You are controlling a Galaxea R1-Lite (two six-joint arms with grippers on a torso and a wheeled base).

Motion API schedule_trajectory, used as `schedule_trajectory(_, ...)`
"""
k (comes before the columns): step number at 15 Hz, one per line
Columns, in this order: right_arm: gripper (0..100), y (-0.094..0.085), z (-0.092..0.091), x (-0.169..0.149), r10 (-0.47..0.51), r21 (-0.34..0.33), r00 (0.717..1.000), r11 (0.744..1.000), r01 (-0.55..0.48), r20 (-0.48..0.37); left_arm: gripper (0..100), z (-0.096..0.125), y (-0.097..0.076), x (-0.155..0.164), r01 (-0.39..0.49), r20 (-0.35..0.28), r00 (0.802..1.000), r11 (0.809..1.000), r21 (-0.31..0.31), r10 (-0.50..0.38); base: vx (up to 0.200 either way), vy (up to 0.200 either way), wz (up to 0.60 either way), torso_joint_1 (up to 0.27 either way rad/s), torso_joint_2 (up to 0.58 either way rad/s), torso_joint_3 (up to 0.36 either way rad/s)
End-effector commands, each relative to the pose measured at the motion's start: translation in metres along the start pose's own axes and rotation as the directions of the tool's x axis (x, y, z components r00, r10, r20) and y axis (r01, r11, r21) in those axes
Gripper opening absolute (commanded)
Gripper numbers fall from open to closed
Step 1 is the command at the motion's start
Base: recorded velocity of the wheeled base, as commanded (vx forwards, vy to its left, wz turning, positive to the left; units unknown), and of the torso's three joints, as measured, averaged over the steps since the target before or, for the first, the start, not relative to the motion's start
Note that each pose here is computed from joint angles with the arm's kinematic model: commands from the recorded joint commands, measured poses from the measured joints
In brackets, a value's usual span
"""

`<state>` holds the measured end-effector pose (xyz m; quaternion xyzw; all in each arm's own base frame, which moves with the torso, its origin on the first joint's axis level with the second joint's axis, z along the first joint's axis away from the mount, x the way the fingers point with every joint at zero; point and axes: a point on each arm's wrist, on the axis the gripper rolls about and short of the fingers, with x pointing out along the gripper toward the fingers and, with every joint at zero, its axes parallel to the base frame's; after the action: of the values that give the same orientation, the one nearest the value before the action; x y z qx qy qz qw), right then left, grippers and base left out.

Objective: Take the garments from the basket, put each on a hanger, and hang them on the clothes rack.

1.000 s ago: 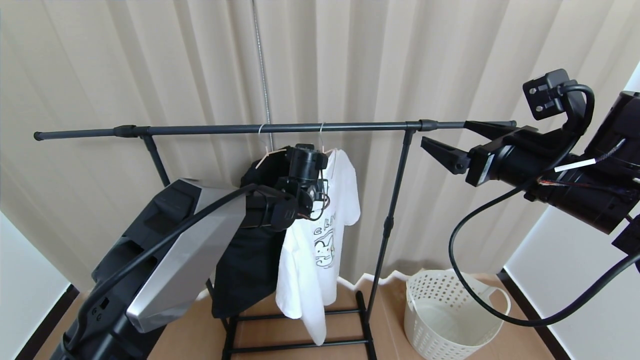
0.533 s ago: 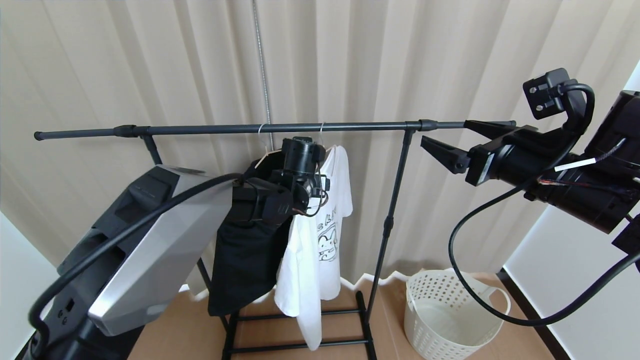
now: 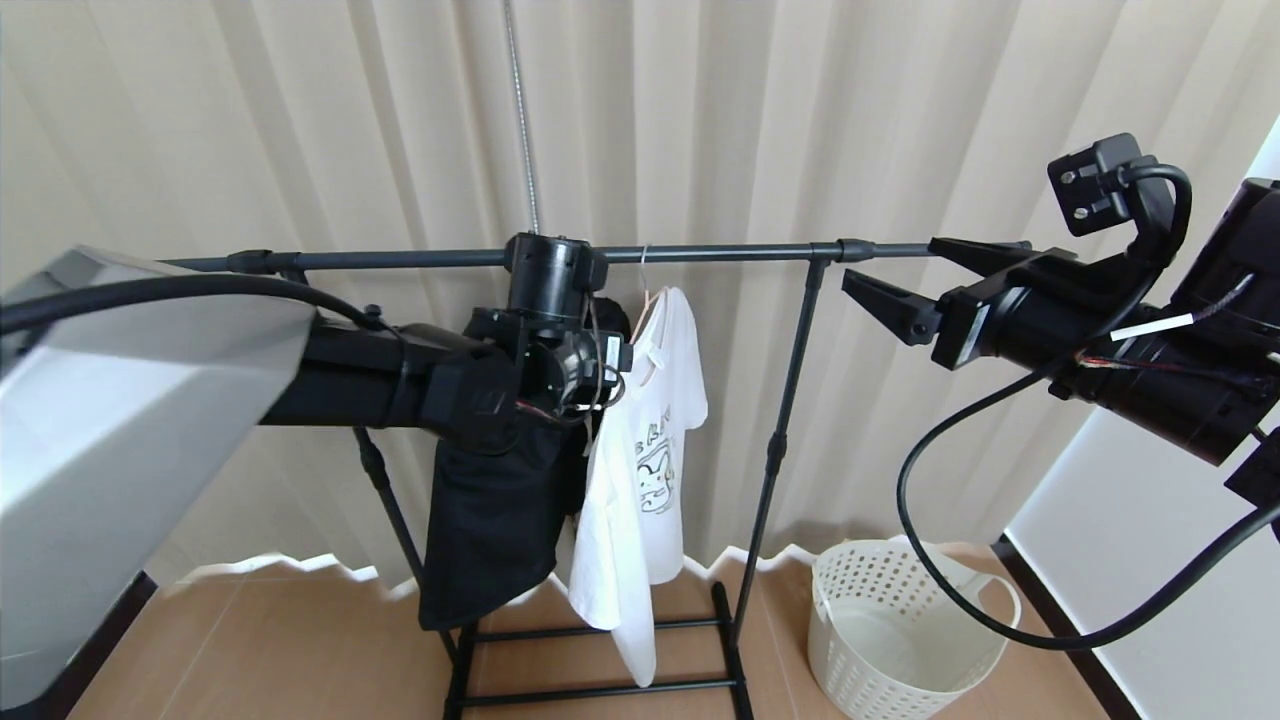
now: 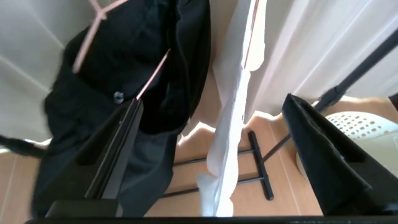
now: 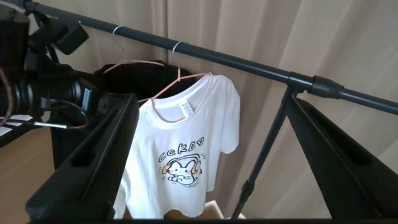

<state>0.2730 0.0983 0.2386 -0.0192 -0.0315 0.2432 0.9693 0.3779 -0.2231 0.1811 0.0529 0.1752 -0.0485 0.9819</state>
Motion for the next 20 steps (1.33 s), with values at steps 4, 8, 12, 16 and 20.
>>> schedule_trajectory(4, 100, -0.002, -0.003, -0.003, -0.009, 0.001, 1.0, 1.0, 0.009, -0.02, 100, 0.009, 0.033, -0.093, 0.034, 0.073, 0.997, 0.999, -0.024, -0.032, 0.0, 0.0, 0.0, 0.0, 0.0, 0.0)
schedule_trajectory(8, 100, -0.003, 0.001, -0.016, -0.013, 0.019, 0.991, 1.0, 0.015, -0.137, 100, -0.008, 0.047, -0.124, 0.044, 0.082, 0.996, 0.999, -0.023, -0.042, 0.0, 0.0, 0.0, 0.0, 0.0, 0.0)
schedule_trajectory(12, 100, -0.008, -0.009, -0.057, -0.048, 0.046, 0.972, 0.997, 0.06, -0.229, 100, -0.031, 0.064, -0.154, 0.041, 0.059, 0.997, 0.999, -0.007, -0.04, 0.0, 0.0, 0.0, 0.0, 0.0, 0.0)
schedule_trajectory(16, 100, 0.009, -0.051, -0.121, -0.05, 0.045, 0.962, 0.997, 0.064, -0.269, 100, -0.073, 0.079, -0.182, 0.049, 0.017, 0.999, 0.999, 0.016, -0.05, 0.0, 0.0, 0.0, 0.0, 0.0, 0.0)
schedule_trajectory(20, 100, 0.022, -0.093, -0.171, -0.043, 0.059, 0.938, 0.996, 0.067, -0.345, 100, -0.126, 0.098, -0.217, 0.071, -0.027, 0.997, 0.996, 0.047, -0.07, 0.0, 0.0, 0.0, 0.0, 0.0, 0.0)
